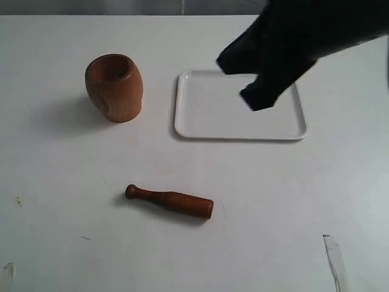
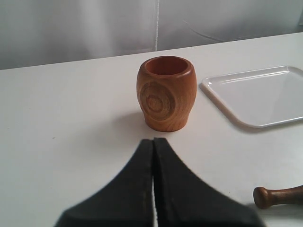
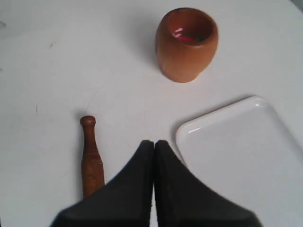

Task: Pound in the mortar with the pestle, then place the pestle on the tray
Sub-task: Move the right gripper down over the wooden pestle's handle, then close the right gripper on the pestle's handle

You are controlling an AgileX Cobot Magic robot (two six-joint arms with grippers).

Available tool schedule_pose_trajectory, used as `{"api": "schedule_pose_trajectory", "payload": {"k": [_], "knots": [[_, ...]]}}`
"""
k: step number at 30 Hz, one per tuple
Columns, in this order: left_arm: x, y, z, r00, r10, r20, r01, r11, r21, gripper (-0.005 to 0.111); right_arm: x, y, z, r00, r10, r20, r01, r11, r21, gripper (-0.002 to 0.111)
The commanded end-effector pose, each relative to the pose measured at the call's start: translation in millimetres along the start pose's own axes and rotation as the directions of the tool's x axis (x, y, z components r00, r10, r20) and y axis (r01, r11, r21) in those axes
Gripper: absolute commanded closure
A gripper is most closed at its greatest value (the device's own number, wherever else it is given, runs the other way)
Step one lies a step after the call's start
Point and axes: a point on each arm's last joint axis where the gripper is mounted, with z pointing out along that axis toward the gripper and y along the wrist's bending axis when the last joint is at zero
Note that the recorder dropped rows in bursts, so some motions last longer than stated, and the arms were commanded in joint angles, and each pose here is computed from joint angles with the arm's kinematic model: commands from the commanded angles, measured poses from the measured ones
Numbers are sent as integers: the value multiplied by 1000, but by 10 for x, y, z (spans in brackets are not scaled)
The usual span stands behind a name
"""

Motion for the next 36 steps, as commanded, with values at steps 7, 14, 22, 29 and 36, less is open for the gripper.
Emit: {"api": "schedule_pose_trajectory", "payload": {"k": [7,14,22,29,36], "knots": [[-4,-6,0,1000,-12,7,12,1000,8,107,-272,253,1335,942,-204,-268,157,969,-188,108],[-4,-6,0,1000,-12,7,12,1000,8,107,-10,622,1973,844,-313,-437,172,927,-333,96],[-4,-6,0,1000,-12,7,12,1000,8,107,132,765,2351,842,-318,-435,192,932,-308,48],[-4,-6,0,1000,-12,7,12,1000,8,107,178,724,2461,849,-288,-442,190,949,-252,55],[-4,-6,0,1000,-12,7,12,1000,8,107,283,735,2560,834,-276,-478,164,951,-263,55]]}}
